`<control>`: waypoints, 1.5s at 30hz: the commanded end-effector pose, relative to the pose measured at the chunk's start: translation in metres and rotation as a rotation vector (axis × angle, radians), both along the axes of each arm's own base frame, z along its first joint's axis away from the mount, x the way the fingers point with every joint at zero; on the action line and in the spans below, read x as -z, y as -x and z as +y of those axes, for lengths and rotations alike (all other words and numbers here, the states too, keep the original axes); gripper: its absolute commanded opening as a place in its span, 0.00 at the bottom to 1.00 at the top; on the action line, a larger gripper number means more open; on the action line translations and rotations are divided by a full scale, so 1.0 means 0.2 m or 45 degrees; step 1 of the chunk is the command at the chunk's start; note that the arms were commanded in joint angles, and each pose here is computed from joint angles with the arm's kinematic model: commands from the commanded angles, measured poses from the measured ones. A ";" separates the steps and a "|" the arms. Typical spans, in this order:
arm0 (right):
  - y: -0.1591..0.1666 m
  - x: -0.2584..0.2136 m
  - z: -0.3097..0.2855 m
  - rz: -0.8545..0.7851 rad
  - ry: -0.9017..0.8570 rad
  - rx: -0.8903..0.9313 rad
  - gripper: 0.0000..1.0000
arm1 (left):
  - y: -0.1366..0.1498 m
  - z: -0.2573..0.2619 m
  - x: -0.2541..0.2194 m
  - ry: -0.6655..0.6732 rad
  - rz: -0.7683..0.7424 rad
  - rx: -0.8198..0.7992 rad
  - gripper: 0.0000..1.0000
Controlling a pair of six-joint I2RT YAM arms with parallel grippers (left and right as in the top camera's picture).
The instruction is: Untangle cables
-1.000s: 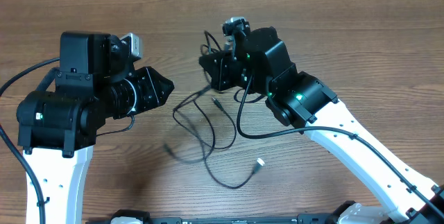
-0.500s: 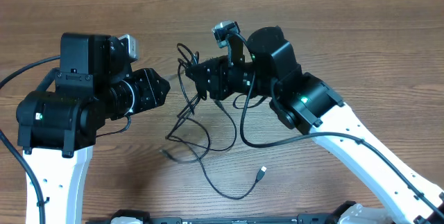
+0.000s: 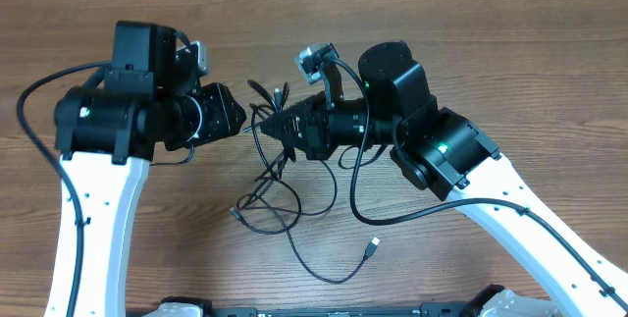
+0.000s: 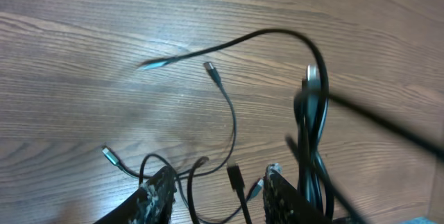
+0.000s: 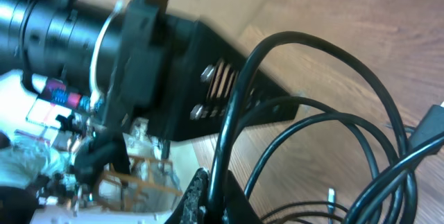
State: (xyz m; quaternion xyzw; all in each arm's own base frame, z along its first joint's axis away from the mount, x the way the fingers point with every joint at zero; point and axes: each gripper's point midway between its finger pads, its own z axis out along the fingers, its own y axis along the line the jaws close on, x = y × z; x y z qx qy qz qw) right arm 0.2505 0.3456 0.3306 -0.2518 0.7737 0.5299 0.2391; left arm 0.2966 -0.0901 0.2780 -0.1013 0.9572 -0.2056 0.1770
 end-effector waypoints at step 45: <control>-0.04 -0.09 -0.12 -0.985 0.244 -0.134 0.04 | 0.03 -0.10 0.05 0.163 0.184 -0.029 0.64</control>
